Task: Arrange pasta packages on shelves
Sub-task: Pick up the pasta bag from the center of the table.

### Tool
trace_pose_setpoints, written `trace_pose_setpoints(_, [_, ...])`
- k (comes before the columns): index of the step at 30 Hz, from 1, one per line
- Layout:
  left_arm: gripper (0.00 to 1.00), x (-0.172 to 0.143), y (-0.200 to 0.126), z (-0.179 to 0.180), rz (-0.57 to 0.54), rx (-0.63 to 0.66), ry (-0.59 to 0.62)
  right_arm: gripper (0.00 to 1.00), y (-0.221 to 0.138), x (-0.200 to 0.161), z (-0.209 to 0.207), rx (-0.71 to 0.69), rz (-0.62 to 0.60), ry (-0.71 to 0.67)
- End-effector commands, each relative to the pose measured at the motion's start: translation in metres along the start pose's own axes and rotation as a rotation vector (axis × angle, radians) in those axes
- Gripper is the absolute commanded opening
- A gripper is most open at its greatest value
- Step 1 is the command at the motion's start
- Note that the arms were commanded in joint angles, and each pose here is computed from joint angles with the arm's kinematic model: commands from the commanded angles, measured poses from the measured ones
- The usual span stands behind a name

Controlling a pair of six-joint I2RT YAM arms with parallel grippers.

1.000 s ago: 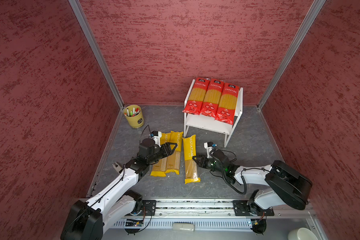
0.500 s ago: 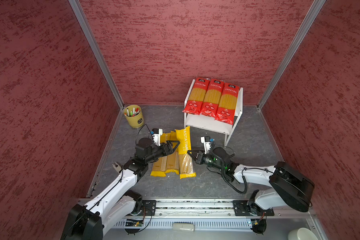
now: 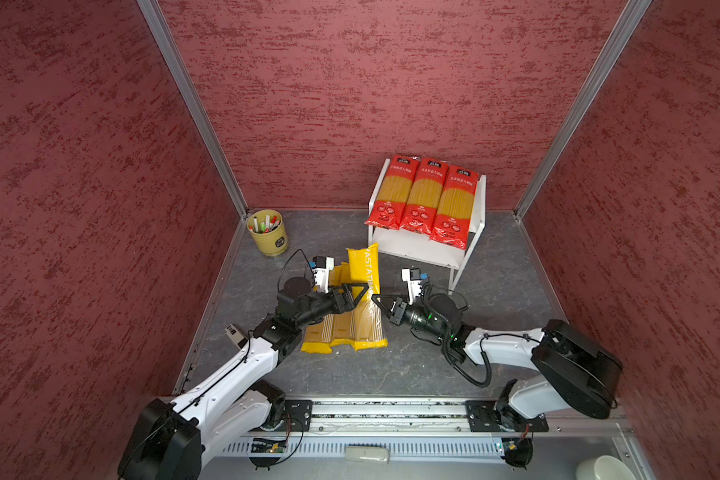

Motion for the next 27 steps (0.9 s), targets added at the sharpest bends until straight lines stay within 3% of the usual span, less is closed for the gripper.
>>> trace_pose_setpoints(1, [0.86,0.011,-0.004,-0.007,-0.046,-0.009,0.059,0.00,-0.001,0.024,0.067,0.239,-0.090,-0.071])
trace_pose_setpoints(16, [0.84,0.022,-0.018,-0.011,-0.083,-0.090,0.102,0.00,0.012,0.022,0.066,0.252,-0.078,-0.061])
trace_pose_setpoints(27, [0.85,0.035,-0.021,-0.005,-0.097,-0.156,0.061,0.00,0.007,0.019,0.068,0.271,-0.088,-0.064])
Point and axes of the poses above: each gripper's point midway between its finger pads, its own y axis out along the fingers, its own z axis along the line the jaws close on, x = y × z, the point moved 2 cm from there along -y, back along the fingers, and after that the axes turned 13 degrees about y, right-handed, at the moved point
